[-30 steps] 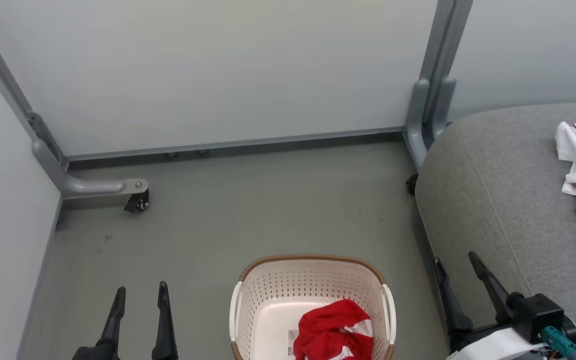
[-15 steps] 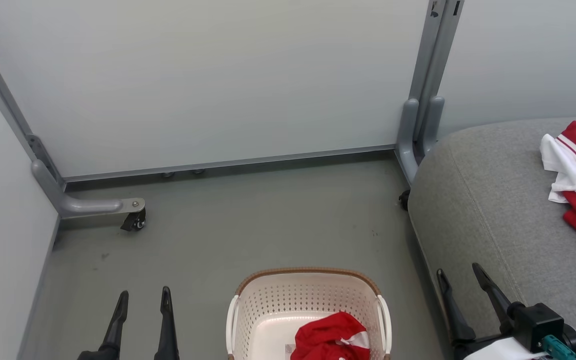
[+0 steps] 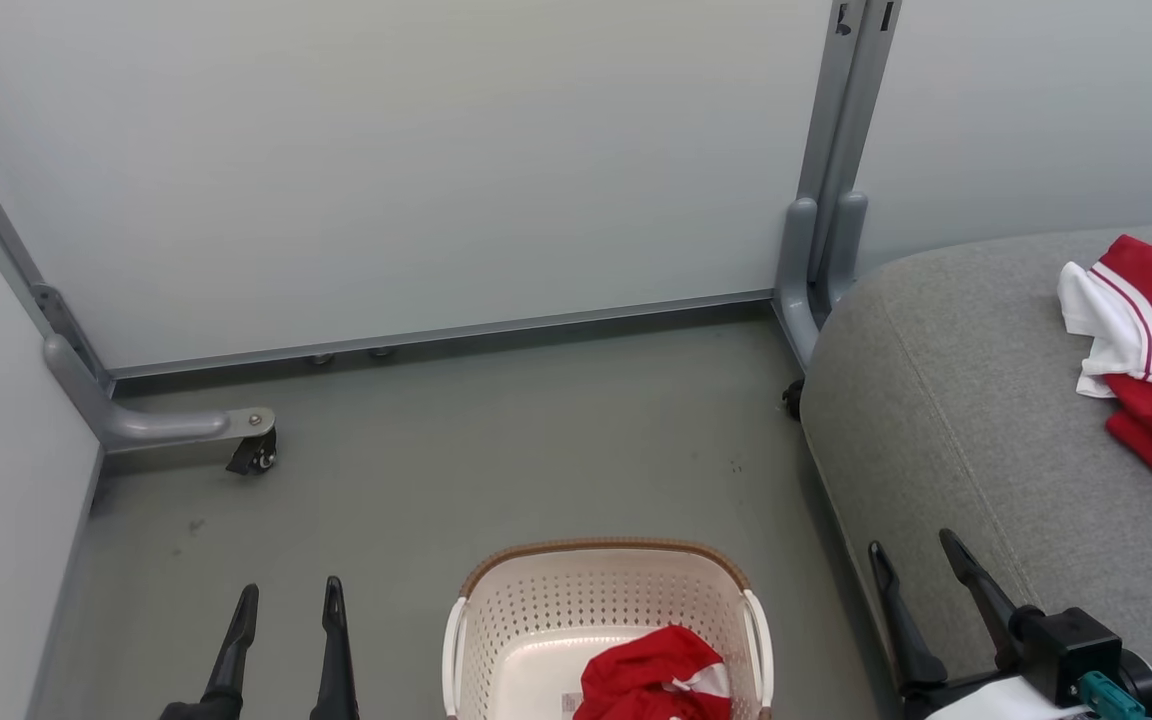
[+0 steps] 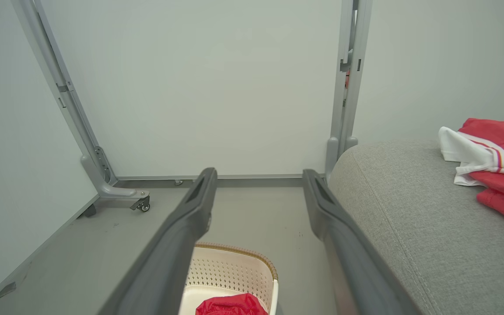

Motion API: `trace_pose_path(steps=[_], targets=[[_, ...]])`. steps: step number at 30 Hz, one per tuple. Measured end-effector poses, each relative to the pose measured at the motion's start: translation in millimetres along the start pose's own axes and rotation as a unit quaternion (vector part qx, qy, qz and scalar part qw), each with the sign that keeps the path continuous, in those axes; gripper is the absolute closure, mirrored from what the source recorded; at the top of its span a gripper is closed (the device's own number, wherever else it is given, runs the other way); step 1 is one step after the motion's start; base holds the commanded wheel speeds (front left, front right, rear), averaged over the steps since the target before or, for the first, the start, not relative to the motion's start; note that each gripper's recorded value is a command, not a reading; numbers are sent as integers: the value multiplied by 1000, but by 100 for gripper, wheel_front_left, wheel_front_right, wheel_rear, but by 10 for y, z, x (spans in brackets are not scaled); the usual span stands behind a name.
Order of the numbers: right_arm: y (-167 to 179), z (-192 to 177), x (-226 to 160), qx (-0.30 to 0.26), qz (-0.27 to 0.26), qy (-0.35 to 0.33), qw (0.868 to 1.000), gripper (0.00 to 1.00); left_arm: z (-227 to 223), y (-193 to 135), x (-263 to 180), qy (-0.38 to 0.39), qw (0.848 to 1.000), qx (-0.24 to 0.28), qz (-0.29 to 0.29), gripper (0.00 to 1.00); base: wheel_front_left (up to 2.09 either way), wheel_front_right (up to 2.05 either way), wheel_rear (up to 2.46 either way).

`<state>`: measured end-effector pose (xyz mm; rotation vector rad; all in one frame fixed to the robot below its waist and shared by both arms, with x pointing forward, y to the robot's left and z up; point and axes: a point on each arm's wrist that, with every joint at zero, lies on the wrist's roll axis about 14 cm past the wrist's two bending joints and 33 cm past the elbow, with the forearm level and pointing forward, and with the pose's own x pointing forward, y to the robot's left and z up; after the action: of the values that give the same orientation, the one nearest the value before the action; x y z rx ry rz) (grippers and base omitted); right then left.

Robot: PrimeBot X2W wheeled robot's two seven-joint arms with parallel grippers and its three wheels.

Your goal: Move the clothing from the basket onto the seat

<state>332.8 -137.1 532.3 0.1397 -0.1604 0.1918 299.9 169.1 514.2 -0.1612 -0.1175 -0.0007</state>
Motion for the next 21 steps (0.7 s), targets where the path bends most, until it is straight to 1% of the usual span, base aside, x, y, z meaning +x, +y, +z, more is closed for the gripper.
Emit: trace_pose_path(steps=[14,21], targets=[[-39,2,-46,1,-8,0,1000,0,-46,-87,43,8,1000,0,-15,0,0,0,0],[-162,4,-91,-1,-29,0,1000,0,-126,-251,123,21,999,-4,-41,0,0,0,0]])
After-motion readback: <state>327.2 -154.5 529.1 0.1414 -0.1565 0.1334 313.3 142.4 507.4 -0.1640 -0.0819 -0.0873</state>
